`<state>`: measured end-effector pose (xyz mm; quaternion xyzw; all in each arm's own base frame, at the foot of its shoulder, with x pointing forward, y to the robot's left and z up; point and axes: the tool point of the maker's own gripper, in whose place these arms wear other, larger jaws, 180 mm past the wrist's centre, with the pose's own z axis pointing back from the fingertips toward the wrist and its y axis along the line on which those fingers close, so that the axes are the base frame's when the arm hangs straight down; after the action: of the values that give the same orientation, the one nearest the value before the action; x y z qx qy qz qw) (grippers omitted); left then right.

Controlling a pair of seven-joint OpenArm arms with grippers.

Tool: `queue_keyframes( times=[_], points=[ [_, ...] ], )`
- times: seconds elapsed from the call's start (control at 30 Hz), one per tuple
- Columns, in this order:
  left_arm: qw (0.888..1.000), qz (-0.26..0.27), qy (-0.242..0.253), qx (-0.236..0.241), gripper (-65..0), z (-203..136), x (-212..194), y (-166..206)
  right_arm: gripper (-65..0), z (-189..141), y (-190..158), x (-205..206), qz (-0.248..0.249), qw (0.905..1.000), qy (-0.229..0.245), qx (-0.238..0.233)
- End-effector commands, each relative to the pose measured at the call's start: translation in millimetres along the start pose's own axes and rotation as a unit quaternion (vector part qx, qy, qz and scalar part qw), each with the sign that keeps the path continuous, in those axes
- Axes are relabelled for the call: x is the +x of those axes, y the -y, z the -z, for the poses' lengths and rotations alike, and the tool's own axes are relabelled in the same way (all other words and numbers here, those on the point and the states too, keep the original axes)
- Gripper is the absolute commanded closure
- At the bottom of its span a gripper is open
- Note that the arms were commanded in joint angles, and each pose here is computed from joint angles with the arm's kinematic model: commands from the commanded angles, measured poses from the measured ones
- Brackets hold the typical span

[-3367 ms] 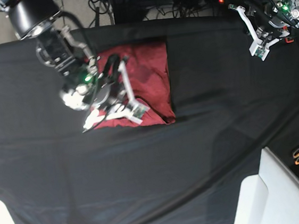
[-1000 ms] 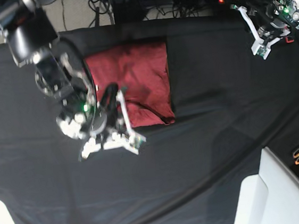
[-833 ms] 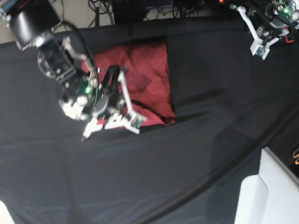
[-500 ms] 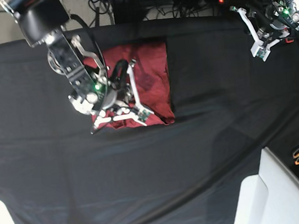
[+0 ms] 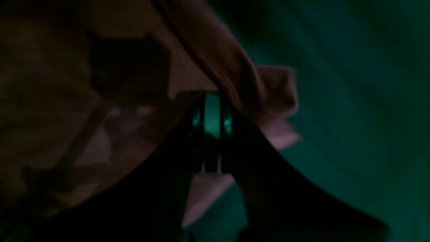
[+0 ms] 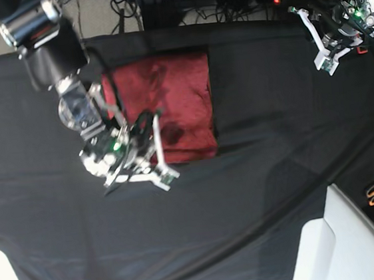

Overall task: Fold the T-shirt properly
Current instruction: 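Pull and flatten the hem fabric with the right gripper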

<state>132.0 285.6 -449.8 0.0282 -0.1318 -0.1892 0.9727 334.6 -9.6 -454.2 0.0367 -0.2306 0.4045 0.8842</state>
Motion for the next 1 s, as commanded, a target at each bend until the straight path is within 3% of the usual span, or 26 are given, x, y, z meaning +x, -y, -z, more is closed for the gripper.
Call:
queue_keyframes(
  times=[0.0, 0.43, 0.63, 0.77, 0.97],
  points=[
    [1.000, 0.005, 0.007, 0.009, 0.0, -4, 5, -7, 0.0, -6, 11, 23, -0.003, 0.9995, 0.030, -0.009],
    [1.000, 0.004, 0.007, 0.009, 0.0, -4, 4, -7, 0.0, 1, 13, 29, -0.002, 0.9993, 0.036, -0.005],
    [1.000, 0.005, 0.006, 0.008, 0.0, -4, 5, -7, 0.0, -29, 27, 50, -0.016, 0.9954, 0.085, -0.041],
    [1.000, 0.005, 0.006, 0.008, 0.0, -4, 5, -7, 0.0, -38, 34, 46, -0.018, 0.9962, 0.065, -0.055],
    [1.000, 0.005, 0.006, 0.008, 0.0, -4, 5, -7, 0.0, -28, 23, 29, -0.011, 0.9981, 0.045, -0.041]
  ],
)
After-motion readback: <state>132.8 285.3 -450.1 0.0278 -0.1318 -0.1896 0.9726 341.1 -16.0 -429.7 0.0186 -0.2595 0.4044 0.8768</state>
